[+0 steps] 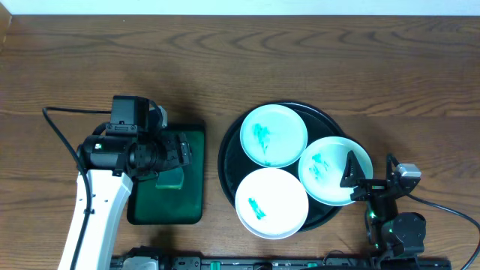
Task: Clean dirty plates on tray and stack at the side
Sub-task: 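Move the left gripper over the sponge on the green tray, then reach the right gripper to the top-left plate rim and grip it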
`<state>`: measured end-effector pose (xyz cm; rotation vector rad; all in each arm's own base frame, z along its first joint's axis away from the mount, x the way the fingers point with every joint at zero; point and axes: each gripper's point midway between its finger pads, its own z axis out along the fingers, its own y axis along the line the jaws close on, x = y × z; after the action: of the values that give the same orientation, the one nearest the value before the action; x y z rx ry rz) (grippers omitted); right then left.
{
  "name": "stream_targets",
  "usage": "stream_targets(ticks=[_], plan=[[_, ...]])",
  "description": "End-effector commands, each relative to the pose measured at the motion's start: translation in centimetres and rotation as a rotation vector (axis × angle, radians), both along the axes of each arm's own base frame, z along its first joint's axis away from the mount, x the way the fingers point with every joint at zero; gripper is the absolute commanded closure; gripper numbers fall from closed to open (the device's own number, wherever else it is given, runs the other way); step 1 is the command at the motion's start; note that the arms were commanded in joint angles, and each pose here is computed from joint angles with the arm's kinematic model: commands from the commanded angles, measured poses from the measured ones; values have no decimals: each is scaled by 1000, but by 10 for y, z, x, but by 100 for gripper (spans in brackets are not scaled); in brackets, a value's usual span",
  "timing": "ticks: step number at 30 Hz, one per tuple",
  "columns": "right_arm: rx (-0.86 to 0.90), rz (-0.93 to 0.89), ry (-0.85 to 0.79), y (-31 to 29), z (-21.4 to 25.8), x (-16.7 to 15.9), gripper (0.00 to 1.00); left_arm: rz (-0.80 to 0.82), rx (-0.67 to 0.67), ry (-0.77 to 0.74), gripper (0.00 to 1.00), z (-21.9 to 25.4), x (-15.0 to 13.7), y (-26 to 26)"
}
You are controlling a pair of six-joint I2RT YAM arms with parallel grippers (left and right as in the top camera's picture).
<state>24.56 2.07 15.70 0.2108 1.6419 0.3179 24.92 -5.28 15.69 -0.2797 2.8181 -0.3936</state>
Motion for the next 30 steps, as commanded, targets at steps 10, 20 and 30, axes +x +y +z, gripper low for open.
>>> stream_targets(ticks=[10,20,30], plan=[[5,42,4,7,-1,-1,1,-6,32,-14,15,6,2,5],[-58,376,113,60,14,-20,1,-6,32,-14,15,6,2,5],[-182,426,401,60,60,-12,1,-6,32,-14,15,6,2,5]])
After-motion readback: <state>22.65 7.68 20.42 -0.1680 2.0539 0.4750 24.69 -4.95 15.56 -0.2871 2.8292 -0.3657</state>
